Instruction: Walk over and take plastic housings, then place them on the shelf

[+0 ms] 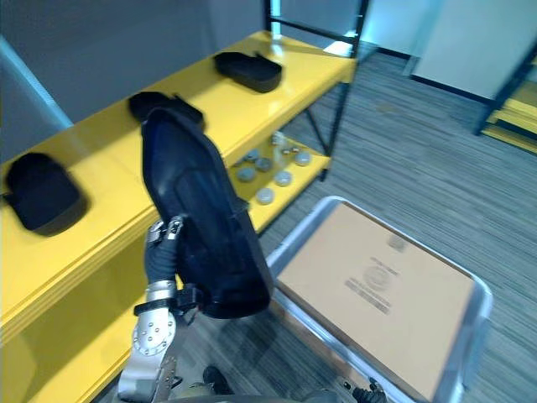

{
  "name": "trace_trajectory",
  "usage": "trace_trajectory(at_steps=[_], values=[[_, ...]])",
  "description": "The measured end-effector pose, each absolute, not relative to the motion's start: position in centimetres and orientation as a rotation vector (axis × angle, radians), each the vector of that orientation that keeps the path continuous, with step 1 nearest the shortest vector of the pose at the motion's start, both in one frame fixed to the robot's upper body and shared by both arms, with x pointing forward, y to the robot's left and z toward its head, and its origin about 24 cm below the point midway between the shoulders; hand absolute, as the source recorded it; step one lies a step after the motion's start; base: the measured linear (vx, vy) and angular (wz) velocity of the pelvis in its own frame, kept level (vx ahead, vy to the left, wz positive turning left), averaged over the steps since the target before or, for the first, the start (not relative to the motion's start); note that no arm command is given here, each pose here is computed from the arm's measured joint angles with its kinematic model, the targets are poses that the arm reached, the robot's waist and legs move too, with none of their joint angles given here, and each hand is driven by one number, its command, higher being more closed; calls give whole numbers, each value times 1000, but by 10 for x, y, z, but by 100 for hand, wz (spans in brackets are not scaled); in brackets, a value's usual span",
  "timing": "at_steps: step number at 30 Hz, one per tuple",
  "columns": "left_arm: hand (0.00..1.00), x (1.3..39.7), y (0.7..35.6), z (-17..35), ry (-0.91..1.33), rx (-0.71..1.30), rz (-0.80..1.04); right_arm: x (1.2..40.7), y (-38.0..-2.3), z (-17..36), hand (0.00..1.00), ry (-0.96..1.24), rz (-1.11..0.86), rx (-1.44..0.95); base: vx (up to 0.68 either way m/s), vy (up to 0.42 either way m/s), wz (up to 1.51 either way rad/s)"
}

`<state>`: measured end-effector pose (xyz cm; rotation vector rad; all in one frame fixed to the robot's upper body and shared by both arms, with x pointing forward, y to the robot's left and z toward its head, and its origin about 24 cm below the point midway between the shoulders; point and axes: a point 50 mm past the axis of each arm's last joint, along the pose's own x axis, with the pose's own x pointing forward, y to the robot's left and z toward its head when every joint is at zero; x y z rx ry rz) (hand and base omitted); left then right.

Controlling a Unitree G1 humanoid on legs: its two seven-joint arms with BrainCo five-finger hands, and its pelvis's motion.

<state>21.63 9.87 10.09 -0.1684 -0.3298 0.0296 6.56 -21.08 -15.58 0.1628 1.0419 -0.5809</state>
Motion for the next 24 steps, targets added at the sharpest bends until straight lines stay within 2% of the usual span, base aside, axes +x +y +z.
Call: trace_trajectory(at_steps=[5,13,19,24], values=[[100,229,95,103,-337,-162,-7,101,-192,-154,0,1003,-507,183,95,156,62],[100,230,102,74,-217,-118,25,107,-196,-150,0,970,-489,147,222,109,86],[100,225,114,60,-157,-120,97,109,-195,-148,0,957,-474,145,295,-93,132],[100,216,119,53,-125,-152,144,111,-193,-147,0,942,-446,145,188,-126,46]])
